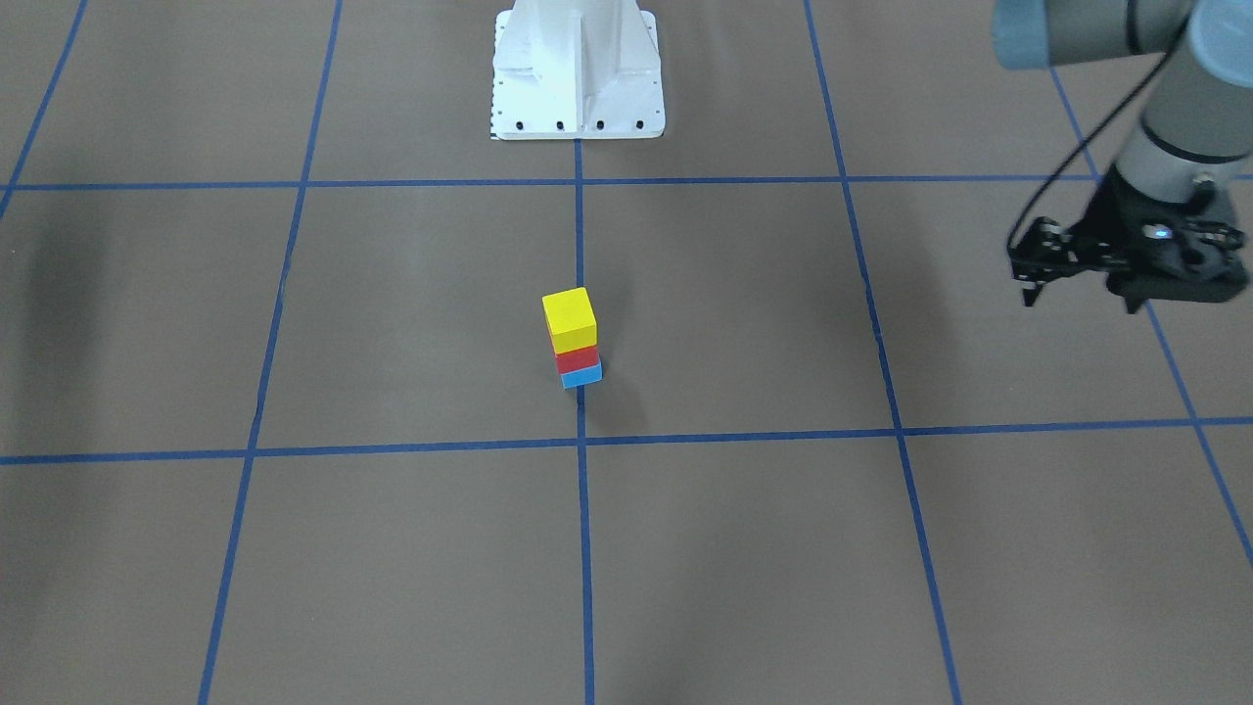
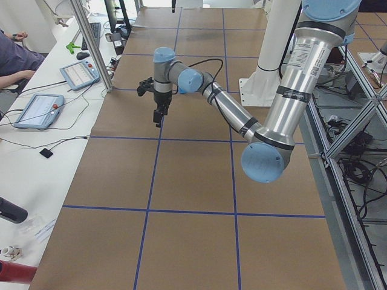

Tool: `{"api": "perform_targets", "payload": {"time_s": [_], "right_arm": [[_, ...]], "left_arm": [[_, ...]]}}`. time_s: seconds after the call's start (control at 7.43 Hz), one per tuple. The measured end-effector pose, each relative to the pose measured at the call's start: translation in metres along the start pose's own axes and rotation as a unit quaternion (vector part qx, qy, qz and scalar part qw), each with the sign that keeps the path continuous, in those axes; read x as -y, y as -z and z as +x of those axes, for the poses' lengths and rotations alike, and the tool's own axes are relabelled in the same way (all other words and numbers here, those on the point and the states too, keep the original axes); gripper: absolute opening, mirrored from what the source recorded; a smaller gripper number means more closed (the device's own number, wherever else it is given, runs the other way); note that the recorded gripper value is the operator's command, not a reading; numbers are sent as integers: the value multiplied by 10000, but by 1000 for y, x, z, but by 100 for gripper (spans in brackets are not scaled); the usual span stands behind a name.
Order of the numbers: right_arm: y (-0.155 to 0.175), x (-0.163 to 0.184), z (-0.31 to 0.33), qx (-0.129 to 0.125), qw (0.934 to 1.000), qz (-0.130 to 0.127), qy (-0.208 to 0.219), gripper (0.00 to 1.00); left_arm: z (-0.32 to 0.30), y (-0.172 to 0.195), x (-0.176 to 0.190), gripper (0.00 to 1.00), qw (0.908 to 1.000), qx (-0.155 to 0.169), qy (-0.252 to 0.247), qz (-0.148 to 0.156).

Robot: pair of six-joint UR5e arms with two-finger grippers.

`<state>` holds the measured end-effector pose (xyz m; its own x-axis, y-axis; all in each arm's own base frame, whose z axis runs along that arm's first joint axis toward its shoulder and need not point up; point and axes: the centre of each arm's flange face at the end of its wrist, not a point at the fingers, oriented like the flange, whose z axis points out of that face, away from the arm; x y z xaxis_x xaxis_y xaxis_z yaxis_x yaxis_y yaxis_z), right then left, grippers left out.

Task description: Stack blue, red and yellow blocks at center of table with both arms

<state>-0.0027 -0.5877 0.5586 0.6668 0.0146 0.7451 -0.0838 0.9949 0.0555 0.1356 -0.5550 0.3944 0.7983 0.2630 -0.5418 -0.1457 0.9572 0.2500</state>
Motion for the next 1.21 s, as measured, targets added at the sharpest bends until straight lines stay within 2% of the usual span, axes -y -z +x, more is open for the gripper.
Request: {"api": "perform_targets", "payload": {"time_s": [0.27,0.4,0.67,0.94,1.08,1.21], "right_arm": [[13,-3,17,87,9997,-6,-244,100],[14,-6,22,88,9996,-11,-278,100],[9,-16,36,64,9994,-51,-321,100],[5,-28,50,30,9992,-80,-386,100],[8,-28,53,17,9992,-48,-402,100],[16,-28,57,8,9990,4,-450,100]], "left_arm": [[-151,-42,-34,100,9988,-413,-262,-99],[-203,-72,-60,100,9979,-552,-325,-11],[-257,-121,-90,100,9973,-612,-373,127],[-272,-119,-102,100,9979,-613,-77,216],[-266,-104,-107,100,9978,-609,81,252],[-254,-83,-110,100,9977,-612,255,164]]}}
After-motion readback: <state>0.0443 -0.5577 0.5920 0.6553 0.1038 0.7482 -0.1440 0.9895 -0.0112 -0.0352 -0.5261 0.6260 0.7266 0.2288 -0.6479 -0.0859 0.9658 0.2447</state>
